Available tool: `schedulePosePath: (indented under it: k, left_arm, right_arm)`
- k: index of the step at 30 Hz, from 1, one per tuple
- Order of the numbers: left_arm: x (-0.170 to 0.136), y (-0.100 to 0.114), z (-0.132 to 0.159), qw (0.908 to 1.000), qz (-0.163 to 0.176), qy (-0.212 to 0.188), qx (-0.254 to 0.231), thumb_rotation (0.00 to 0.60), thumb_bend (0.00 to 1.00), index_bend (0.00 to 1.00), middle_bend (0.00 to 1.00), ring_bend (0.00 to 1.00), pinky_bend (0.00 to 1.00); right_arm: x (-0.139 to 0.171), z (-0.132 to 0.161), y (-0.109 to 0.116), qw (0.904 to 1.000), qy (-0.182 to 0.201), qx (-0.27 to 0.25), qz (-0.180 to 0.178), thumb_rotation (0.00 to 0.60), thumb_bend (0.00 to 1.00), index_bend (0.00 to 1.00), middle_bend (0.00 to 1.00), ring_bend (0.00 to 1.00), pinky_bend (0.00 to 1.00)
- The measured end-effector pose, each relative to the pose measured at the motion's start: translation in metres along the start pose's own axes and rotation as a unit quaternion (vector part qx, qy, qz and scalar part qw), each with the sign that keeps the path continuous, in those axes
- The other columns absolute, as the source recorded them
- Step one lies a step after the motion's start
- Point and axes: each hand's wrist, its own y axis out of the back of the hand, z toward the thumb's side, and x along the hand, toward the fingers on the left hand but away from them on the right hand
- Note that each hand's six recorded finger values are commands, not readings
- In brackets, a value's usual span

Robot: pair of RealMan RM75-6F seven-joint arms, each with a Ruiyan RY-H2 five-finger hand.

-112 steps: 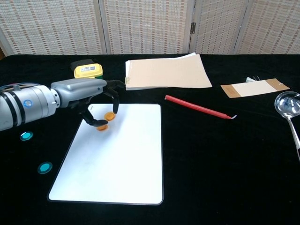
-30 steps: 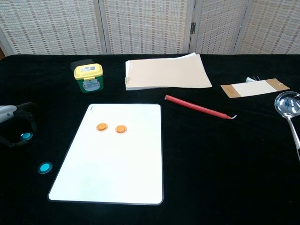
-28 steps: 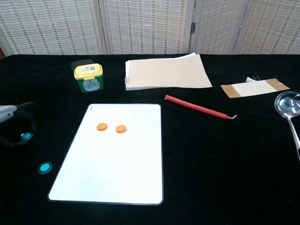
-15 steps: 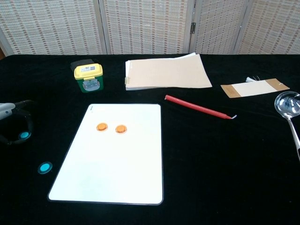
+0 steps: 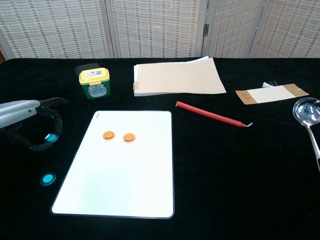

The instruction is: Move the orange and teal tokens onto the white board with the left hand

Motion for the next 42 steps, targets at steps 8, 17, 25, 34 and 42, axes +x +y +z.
schedulePosePath:
  k: [8,17,25,34,42]
  left_arm:
    - [0.017,-0.001,0.055,0.9974,-0.012,-0.067,0.026,0.600,0.43,0.52,0.05,0.00,0.00]
    - [0.022,-0.014,0.081,0.9944,-0.031,-0.092,0.043,0.600,0.43,0.51,0.05,0.00,0.00]
    - [0.024,-0.024,0.084,0.9944,-0.040,-0.086,0.045,0.600,0.43,0.50,0.05,0.00,0.00]
    - [0.024,-0.028,0.086,0.9945,-0.046,-0.085,0.041,0.600,0.43,0.35,0.04,0.00,0.00]
    - [0.016,-0.017,0.072,0.9958,-0.030,-0.076,0.042,0.600,0.43,0.40,0.04,0.00,0.00]
  right_arm:
    - [0.001,-0.006,-0.002,1.0000,-0.007,-0.002,0.004,0.600,0.40,0.00,0.00,0.04,0.00]
    - [0.002,-0.010,-0.004,0.9999,-0.012,-0.003,0.007,0.600,0.40,0.00,0.00,0.04,0.00]
    - [0.000,-0.010,-0.005,0.9999,-0.010,-0.003,0.009,0.600,0.40,0.00,0.00,0.04,0.00]
    - [-0.001,-0.010,-0.006,0.9999,-0.011,-0.002,0.008,0.600,0.40,0.00,0.00,0.04,0.00]
    - [-0.001,-0.009,-0.005,0.9999,-0.010,-0.003,0.006,0.600,0.40,0.00,0.00,0.04,0.00]
